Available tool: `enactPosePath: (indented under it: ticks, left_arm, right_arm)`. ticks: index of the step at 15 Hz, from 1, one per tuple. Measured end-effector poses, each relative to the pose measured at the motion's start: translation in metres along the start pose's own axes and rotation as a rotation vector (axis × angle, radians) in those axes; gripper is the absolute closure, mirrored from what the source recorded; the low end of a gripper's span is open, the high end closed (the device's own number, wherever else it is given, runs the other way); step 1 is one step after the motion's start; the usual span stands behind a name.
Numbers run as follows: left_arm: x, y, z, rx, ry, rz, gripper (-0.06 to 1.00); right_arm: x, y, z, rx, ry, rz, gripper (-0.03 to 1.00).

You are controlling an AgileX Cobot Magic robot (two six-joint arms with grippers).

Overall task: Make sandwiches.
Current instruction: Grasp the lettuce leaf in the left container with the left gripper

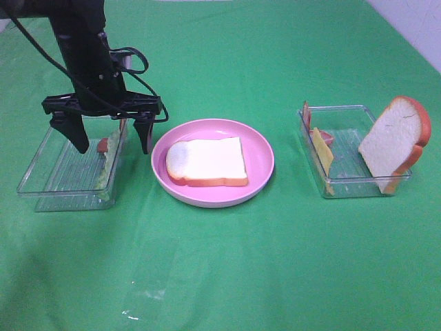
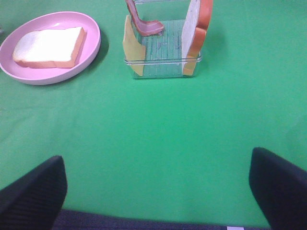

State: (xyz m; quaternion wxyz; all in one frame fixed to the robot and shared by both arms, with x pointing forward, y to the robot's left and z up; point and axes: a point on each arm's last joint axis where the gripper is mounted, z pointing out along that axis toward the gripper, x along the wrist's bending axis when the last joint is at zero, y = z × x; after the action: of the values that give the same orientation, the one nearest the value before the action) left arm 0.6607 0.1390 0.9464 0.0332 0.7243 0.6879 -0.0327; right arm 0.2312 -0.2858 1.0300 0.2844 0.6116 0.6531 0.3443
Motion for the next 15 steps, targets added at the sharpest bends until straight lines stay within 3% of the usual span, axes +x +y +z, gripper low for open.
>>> enactPosePath:
  ticks: [12, 15]
  left_arm:
    - [-0.0039, 0.0037, -0.0001, -0.04, -0.043, -0.012, 0.03]
    - [-0.0042, 0.0029, -0.0001, -0.032, -0.046, -0.014, 0.07]
  right_arm:
    - [0.0, 0.0, 0.0, 0.0, 0.0, 0.0, -0.01]
    - [0.0, 0.0, 0.0, 0.0, 0.0, 0.0, -0.01]
